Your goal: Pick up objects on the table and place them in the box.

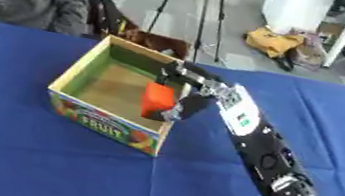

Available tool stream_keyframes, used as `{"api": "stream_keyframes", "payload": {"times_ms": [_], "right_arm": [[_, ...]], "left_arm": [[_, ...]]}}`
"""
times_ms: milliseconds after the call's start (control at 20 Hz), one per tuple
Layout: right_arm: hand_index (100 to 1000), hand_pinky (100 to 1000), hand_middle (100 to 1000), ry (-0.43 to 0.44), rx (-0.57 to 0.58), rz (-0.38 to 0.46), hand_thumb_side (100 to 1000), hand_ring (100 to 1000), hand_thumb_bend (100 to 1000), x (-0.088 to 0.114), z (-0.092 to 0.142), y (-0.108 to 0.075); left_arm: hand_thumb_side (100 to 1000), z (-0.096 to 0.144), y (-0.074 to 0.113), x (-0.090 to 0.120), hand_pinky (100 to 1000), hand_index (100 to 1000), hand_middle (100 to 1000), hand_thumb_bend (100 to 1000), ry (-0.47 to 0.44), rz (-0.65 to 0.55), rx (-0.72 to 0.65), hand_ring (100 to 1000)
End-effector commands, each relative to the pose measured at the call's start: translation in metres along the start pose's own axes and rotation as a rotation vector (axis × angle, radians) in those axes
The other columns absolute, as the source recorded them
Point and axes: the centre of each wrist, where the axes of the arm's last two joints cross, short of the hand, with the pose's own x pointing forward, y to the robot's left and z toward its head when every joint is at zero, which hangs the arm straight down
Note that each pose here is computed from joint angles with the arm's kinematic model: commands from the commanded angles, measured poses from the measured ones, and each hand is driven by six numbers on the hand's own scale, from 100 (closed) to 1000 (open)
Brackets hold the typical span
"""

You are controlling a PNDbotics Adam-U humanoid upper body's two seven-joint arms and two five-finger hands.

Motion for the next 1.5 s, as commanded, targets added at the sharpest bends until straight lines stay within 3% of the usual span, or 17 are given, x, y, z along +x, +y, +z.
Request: {"api": "stream_keyframes", "payload": {"times_ms": [50, 100, 300, 550, 700, 900, 1100, 1250, 1450, 1500], "right_arm": [[825, 1000, 952, -0.027, 0.020, 0.041, 547, 948, 701, 0.003, 0.000, -0.011], [852, 1000, 991, -0.032, 0.033, 0.045, 564, 975, 722, 0.003, 0.001, -0.010], [883, 1000, 1000, -0.045, 0.053, 0.056, 578, 1000, 761, 0.002, 0.002, -0.011], [885, 1000, 1000, -0.051, 0.049, 0.062, 580, 1000, 770, 0.003, 0.002, -0.012], [887, 1000, 1000, -0.056, 0.041, 0.062, 583, 1000, 819, 0.004, 0.002, -0.013], [873, 1000, 1000, -0.069, 0.004, 0.048, 633, 997, 812, 0.007, 0.003, -0.016], [838, 1000, 931, -0.088, -0.056, 0.011, 576, 973, 765, 0.013, 0.003, -0.022], [775, 1000, 833, -0.105, -0.103, -0.017, 553, 900, 688, 0.021, 0.005, -0.028], [724, 998, 793, -0.135, -0.166, -0.045, 528, 856, 640, 0.035, 0.009, -0.035], [712, 991, 782, -0.148, -0.179, -0.047, 560, 840, 533, 0.039, 0.010, -0.037]], "left_arm": [[765, -0.005, 0.000, 0.008, 443, 581, 408, 694, -0.037, -0.005, -0.008, 781], [764, -0.005, 0.000, 0.008, 443, 581, 408, 694, -0.037, -0.005, -0.008, 781], [764, -0.006, 0.001, 0.009, 443, 581, 408, 698, -0.038, -0.007, -0.007, 781], [764, -0.006, 0.001, 0.009, 443, 581, 408, 699, -0.040, -0.008, -0.008, 781], [763, -0.006, 0.001, 0.009, 442, 581, 407, 702, -0.040, -0.010, -0.008, 780], [755, -0.006, 0.002, 0.009, 442, 580, 407, 702, -0.040, -0.015, -0.003, 781], [762, -0.005, 0.004, 0.008, 442, 580, 407, 704, -0.035, -0.019, 0.004, 781], [761, -0.003, 0.007, 0.008, 441, 579, 406, 703, -0.032, -0.029, 0.018, 781], [761, -0.001, 0.011, 0.008, 440, 579, 406, 702, -0.028, -0.042, 0.040, 781], [761, 0.000, 0.011, 0.007, 440, 578, 405, 700, -0.026, -0.045, 0.045, 781]]}}
